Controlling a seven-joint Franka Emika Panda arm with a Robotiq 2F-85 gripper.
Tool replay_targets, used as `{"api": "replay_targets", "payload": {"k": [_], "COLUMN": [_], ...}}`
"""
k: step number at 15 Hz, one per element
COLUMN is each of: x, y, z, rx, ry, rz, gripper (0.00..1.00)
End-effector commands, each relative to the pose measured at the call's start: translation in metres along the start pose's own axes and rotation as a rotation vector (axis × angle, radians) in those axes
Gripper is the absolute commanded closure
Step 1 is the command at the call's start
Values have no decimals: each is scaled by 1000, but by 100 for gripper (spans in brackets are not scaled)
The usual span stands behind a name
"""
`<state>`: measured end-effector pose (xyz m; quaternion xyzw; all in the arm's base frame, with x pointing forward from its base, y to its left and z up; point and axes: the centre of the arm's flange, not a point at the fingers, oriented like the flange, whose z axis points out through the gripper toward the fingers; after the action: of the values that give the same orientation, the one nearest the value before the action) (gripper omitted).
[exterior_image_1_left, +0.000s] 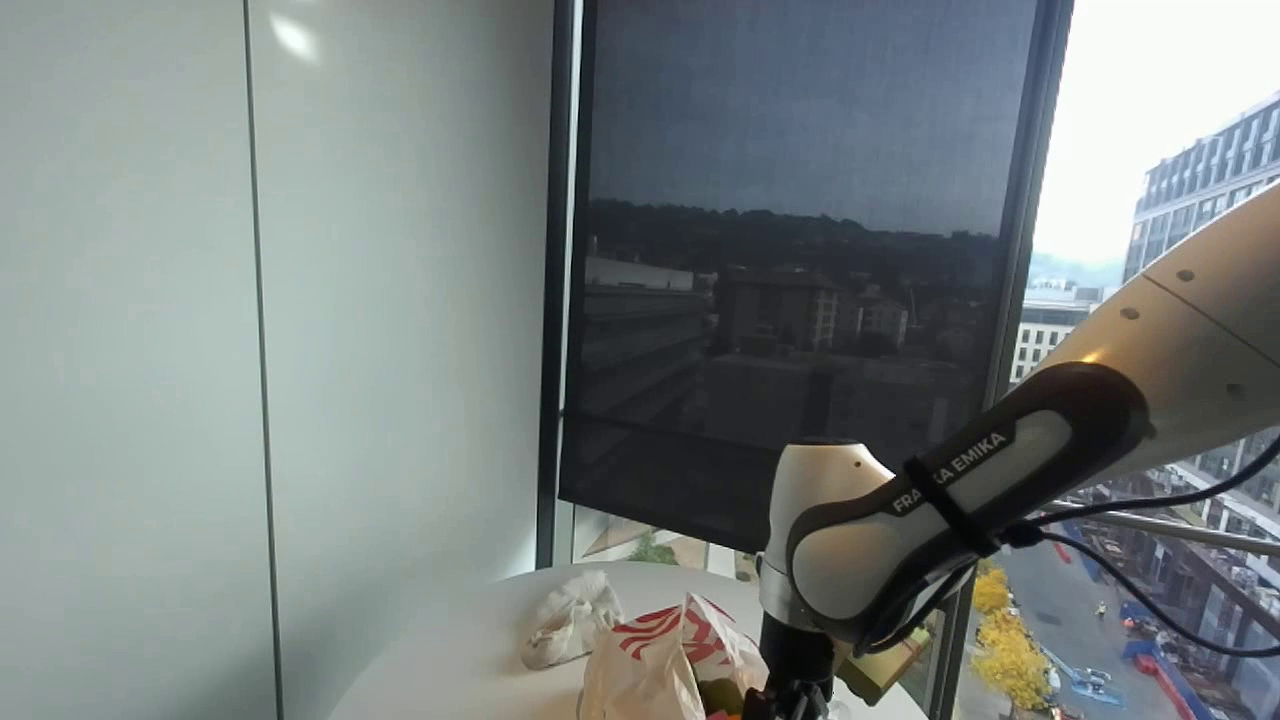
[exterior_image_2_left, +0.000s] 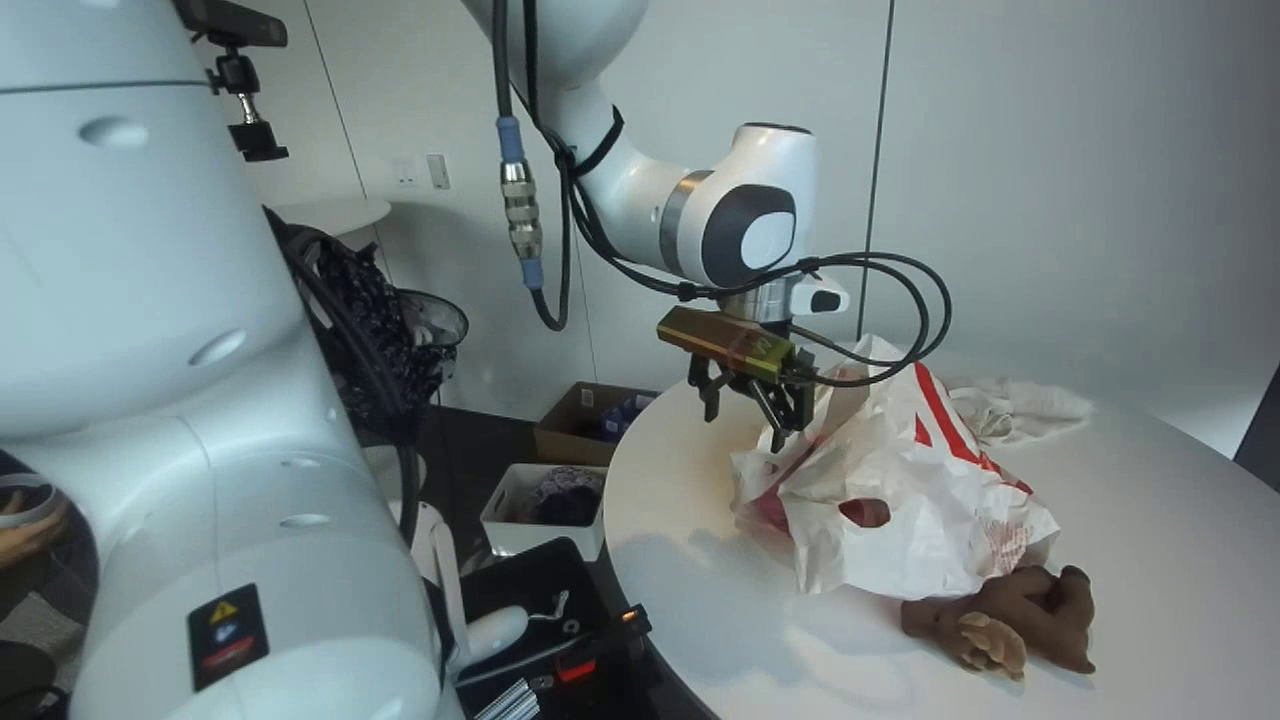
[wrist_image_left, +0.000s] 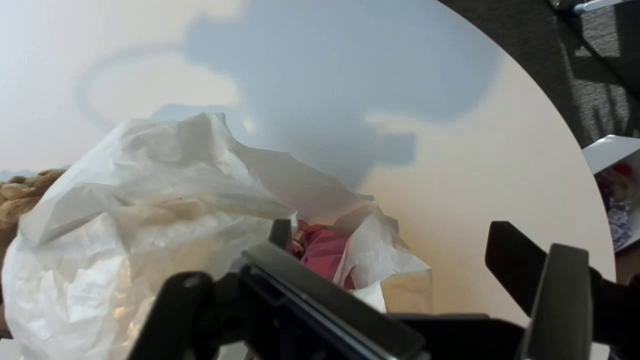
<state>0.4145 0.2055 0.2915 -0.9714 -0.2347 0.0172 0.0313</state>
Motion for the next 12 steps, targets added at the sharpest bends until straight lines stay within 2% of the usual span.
{"api": "replay_targets", "payload": {"k": [1, 4, 7, 12], "x": [51, 73, 77, 72], "y": [-16, -22, -17, 28], "z": [18, 29, 31, 26], "rx": [68, 136, 177, 176], "ry": [27, 40, 84, 148], "rz": [-21, -20, -8, 65], "gripper": [0, 0, 0, 0]}}
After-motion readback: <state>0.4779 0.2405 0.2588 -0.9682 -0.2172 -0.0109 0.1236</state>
